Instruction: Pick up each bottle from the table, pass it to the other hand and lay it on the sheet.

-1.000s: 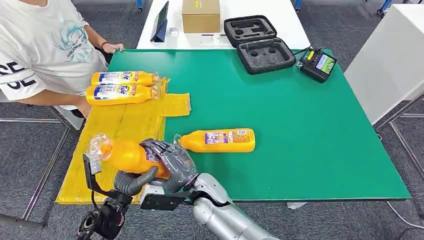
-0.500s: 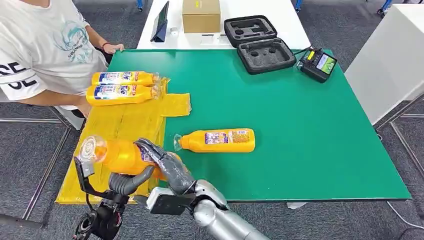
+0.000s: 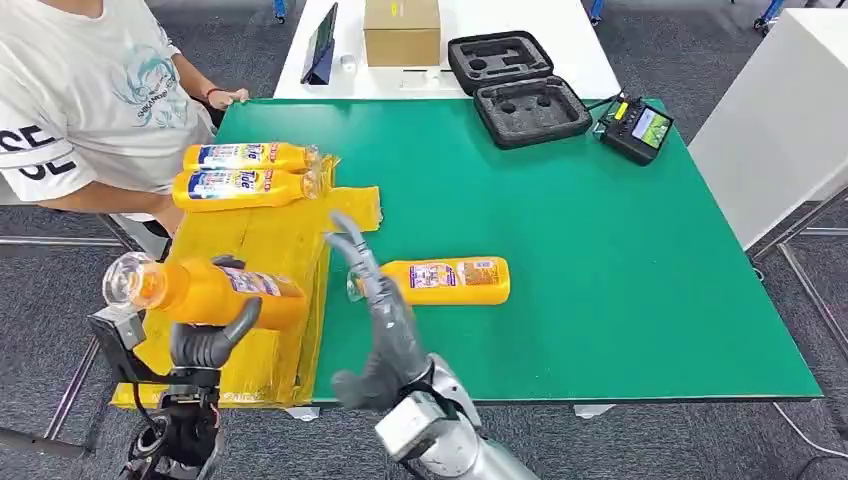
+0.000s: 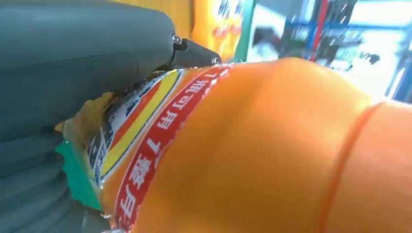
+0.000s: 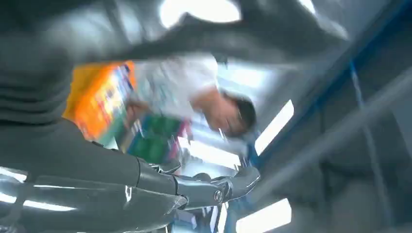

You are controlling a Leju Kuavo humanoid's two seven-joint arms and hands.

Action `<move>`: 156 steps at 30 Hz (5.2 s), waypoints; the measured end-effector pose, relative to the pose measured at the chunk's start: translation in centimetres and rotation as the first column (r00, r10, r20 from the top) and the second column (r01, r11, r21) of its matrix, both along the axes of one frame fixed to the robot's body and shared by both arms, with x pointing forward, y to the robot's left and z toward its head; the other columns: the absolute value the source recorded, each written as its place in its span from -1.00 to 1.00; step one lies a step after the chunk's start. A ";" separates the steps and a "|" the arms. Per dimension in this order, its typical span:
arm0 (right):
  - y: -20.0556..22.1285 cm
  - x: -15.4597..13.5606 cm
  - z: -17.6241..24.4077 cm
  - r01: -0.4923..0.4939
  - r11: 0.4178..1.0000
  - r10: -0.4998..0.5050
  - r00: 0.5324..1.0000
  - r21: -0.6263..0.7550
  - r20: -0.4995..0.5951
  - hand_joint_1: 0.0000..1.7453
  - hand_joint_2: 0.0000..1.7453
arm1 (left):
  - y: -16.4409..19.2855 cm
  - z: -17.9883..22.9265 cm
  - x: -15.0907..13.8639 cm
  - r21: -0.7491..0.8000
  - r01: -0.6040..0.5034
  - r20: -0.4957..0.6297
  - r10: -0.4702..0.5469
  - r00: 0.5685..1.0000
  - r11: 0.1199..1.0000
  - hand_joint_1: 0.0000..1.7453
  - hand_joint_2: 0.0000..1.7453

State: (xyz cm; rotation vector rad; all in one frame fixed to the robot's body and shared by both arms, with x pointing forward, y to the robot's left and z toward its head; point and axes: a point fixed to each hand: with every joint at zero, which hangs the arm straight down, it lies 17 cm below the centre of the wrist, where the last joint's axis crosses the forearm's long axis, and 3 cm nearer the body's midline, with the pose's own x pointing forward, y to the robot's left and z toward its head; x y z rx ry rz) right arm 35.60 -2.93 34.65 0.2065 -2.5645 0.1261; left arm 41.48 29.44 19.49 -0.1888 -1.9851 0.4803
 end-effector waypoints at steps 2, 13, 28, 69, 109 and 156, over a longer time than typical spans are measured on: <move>-0.9 -0.2 0.8 0.032 0.999 -0.032 0.999 0.019 0.022 -1.00 -1.00 | 0.9 0.5 0.2 0.030 -0.044 0.015 0.043 0.999 0.999 1.00 1.00; -2.5 -0.1 0.8 0.125 0.992 -0.124 0.990 -0.008 0.063 -1.00 1.00 | 1.7 3.4 3.4 0.647 -0.306 0.164 0.264 0.950 0.699 1.00 1.00; -0.5 -1.2 0.1 0.095 0.990 -0.085 0.992 -0.101 0.093 -1.00 1.00 | -2.7 -9.3 13.4 0.984 0.175 -0.168 0.170 0.971 -0.026 1.00 1.00; -1.0 1.7 -2.5 0.070 0.993 -0.072 0.997 -0.099 -0.017 -1.00 1.00 | -4.9 -15.1 13.2 0.758 0.632 -0.630 -0.069 0.774 0.161 -1.00 -1.00; -4.0 11.8 -14.6 0.457 0.314 -0.600 0.775 -0.833 0.199 -1.00 1.00 | 15.1 6.3 2.1 0.430 -0.727 0.257 0.699 0.667 0.535 -1.00 1.00; -14.6 20.5 -28.9 -0.068 0.414 -0.675 0.646 -0.908 -0.356 0.94 1.00 | 13.4 1.8 3.5 0.422 -0.625 0.130 0.639 0.758 0.656 -1.00 1.00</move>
